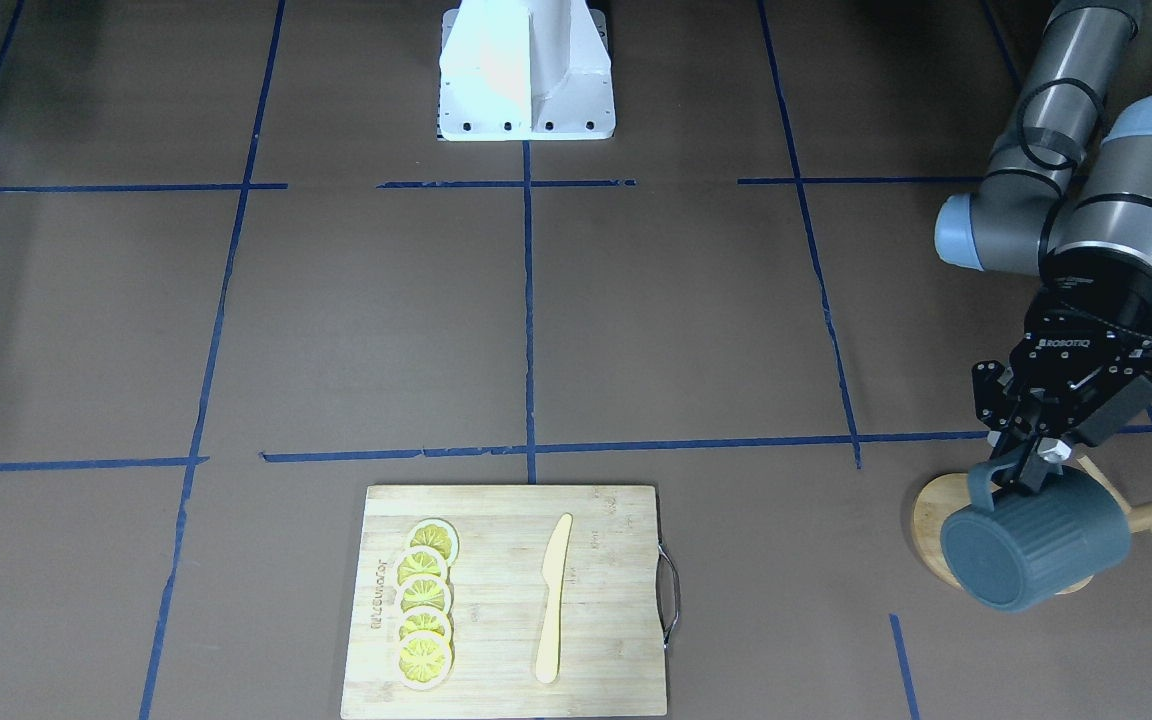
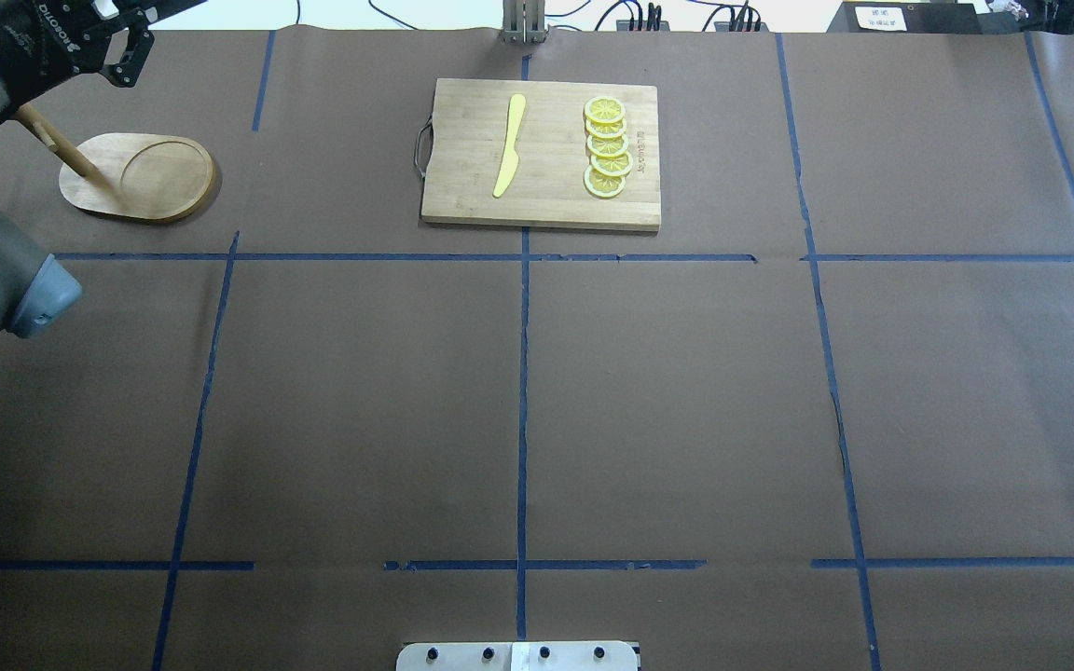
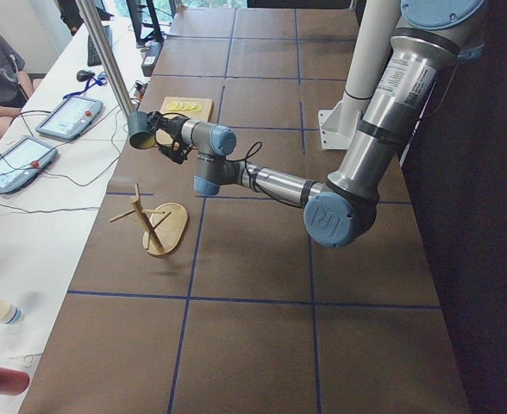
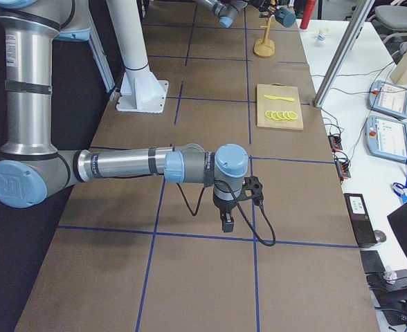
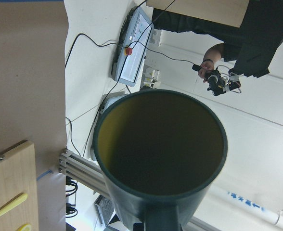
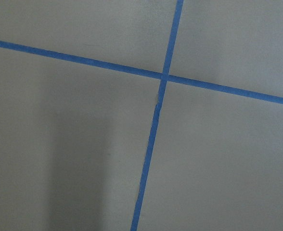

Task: Hang cup on storage rack
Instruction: 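Hook the mug handle onto a rack peg with the left gripper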

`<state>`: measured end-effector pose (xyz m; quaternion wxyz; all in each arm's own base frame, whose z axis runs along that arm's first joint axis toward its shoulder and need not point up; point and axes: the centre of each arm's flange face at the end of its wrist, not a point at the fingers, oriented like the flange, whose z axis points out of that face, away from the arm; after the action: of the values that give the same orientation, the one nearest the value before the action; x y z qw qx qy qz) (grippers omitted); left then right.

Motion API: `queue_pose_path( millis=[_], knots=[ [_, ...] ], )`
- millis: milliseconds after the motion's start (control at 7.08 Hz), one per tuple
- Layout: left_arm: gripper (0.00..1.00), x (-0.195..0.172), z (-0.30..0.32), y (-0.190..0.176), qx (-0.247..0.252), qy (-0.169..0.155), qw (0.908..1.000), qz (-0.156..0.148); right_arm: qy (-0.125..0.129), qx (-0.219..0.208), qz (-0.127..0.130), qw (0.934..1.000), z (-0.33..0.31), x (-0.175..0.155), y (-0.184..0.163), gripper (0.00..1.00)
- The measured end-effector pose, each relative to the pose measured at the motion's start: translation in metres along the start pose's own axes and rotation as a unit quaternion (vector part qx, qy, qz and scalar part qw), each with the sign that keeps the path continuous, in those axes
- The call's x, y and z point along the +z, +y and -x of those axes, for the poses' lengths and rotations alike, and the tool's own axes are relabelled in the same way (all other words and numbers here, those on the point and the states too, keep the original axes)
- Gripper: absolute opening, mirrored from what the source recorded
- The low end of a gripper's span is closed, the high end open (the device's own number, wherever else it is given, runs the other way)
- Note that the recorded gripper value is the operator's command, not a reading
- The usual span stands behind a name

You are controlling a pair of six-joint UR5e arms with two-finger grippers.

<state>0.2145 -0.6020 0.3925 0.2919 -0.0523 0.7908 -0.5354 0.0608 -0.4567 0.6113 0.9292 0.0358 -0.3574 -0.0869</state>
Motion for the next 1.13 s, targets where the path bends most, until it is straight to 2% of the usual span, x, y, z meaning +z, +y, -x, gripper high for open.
queue_pose_path(
  millis=[282, 565, 1130],
  knots=[
    [0.0, -0.024, 0.004, -0.033, -0.015, 0.003, 0.9993, 0.035, 0.0, -0.001, -0.001, 1.0, 0.001, -0.001, 0.0, 1.0],
    [0.0, -0.05, 0.001, -0.054, -0.022, -0.001, 0.9987, 0.045, 0.0, -0.002, -0.002, 1.0, 0.002, -0.002, -0.001, 1.0],
    [0.0, -0.08, -0.002, -0.098, -0.053, 0.0, 0.9986, 0.009, 0.001, -0.003, -0.004, 1.0, 0.004, -0.004, -0.001, 1.0]
  ],
)
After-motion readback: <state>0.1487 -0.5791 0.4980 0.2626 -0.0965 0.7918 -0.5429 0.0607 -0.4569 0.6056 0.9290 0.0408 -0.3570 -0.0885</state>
